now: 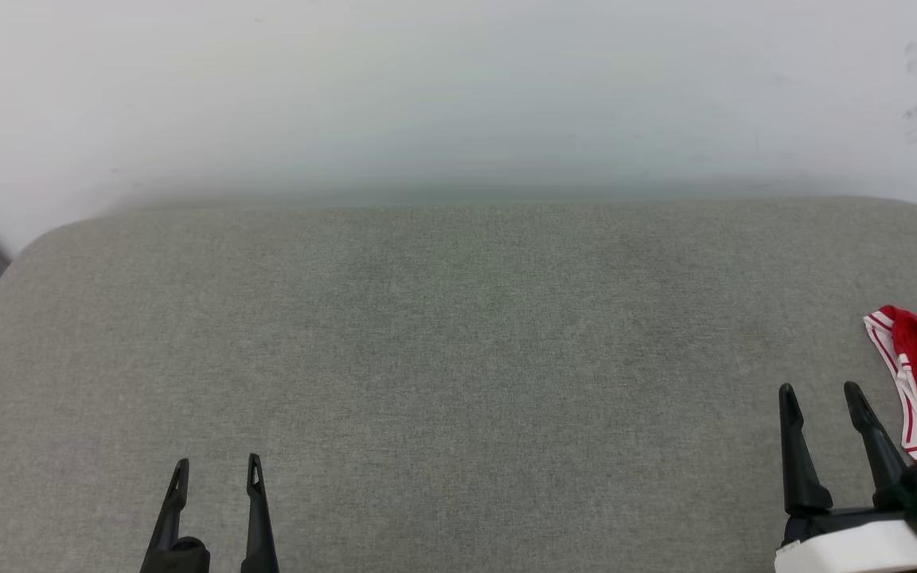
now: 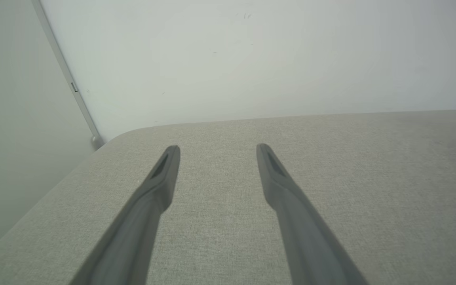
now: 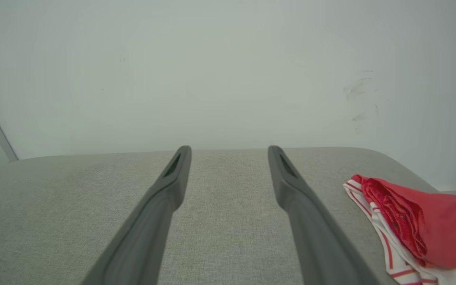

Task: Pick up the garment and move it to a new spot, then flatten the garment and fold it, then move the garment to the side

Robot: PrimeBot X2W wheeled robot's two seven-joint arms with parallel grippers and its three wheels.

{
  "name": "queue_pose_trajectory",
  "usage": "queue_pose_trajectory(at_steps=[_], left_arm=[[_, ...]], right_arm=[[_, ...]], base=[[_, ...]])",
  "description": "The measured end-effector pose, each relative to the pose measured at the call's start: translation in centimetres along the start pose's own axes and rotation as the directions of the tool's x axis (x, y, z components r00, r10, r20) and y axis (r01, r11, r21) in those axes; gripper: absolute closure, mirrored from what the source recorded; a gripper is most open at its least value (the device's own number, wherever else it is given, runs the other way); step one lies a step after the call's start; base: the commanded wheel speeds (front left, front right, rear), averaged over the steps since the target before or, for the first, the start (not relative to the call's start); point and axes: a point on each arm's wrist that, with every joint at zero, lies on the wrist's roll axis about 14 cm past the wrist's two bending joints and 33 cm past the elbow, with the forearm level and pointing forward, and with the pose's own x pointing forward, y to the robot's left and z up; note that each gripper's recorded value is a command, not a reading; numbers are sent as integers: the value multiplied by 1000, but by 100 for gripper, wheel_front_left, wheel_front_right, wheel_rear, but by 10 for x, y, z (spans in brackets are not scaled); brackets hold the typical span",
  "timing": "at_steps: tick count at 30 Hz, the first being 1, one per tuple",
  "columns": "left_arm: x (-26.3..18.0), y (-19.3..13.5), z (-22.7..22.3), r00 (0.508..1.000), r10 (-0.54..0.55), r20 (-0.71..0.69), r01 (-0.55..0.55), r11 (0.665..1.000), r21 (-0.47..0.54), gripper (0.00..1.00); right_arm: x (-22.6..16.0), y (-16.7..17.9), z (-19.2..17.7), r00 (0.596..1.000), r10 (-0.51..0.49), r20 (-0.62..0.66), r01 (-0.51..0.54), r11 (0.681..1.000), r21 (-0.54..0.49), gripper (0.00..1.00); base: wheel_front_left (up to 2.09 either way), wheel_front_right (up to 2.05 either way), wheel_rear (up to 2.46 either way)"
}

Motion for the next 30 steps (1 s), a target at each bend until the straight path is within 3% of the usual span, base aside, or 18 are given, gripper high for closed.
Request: queue_pose_trajectory(at_steps=[26,27,30], left_arm=[[-12,4,-2,1000,-27,-6,27,999,-30,0],[-12,5,-1,1000,-24,-4,24,999,-36,100],[-14,3,-10,999,-29,-35,27,999,-38,100]], right_arm=[[-31,7,-10,999,-6,-39,9,998,68,0],[-32,8,-10,999,-6,-40,9,998,70,100],[-35,7,-20,997,-10,-71,15,997,73,100]], base=[[0,0,0],[0,0,0],[0,0,0]])
